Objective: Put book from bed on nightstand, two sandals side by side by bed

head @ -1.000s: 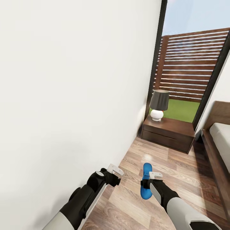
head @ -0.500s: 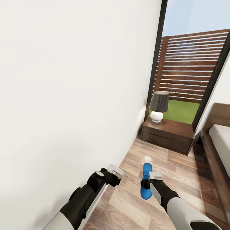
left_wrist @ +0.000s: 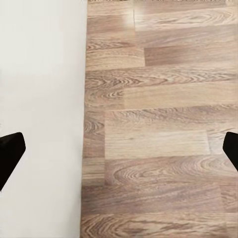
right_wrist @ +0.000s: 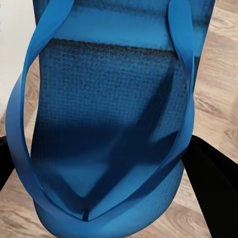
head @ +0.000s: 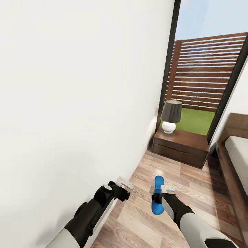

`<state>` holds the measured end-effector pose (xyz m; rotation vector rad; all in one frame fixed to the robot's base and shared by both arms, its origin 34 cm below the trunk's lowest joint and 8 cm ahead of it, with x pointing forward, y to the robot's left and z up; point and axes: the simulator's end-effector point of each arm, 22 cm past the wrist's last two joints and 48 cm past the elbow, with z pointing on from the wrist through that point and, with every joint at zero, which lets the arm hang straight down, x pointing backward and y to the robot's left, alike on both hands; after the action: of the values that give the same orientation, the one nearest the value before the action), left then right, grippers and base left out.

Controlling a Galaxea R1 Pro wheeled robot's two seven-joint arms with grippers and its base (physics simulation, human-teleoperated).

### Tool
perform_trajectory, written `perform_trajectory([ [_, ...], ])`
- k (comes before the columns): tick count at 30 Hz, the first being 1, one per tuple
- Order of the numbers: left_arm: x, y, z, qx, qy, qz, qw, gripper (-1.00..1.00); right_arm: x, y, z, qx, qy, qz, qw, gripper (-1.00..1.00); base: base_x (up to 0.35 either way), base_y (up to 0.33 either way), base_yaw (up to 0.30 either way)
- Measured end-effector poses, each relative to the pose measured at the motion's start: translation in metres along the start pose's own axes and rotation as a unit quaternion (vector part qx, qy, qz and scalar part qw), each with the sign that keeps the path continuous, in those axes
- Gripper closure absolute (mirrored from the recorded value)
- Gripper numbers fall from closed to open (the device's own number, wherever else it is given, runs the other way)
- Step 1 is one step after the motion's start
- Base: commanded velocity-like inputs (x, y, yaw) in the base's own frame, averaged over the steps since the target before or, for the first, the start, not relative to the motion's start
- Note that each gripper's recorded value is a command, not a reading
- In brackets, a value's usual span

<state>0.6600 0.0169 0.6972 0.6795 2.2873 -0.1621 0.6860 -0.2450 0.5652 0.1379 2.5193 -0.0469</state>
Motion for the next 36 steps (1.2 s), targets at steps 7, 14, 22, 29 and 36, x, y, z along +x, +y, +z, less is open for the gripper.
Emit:
perform_trajectory([
  [7,-0.010,0.002,-0.009,0.000,0.000,0.000,1.0000,-1.00,-0.009,0.000,-0.010,0.000,0.000,0.000,1.0000,1.00,0.000,0.000,0.000],
  [14,-0.019,0.003,-0.017,0.000,0.000,0.000,1.0000,-1.00,-0.017,0.000,-0.020,0.000,0.000,0.000,1.0000,1.00,0.000,0.000,0.000],
  [22,-0.030,0.005,-0.027,0.000,0.000,0.001,1.0000,-1.00,-0.026,0.000,-0.031,0.000,0.000,-0.001,1.0000,1.00,0.000,0.000,0.000],
  [29,-0.039,0.007,-0.035,0.000,0.000,0.001,1.0000,-1.00,-0.044,0.001,-0.040,0.000,-0.024,0.002,0.9997,1.00,0.000,0.000,0.000],
  [36,-0.048,0.008,-0.044,0.000,0.000,0.001,1.0000,-1.00,-0.054,0.001,-0.050,0.000,-0.030,0.003,0.9995,1.00,0.000,0.000,0.000],
])
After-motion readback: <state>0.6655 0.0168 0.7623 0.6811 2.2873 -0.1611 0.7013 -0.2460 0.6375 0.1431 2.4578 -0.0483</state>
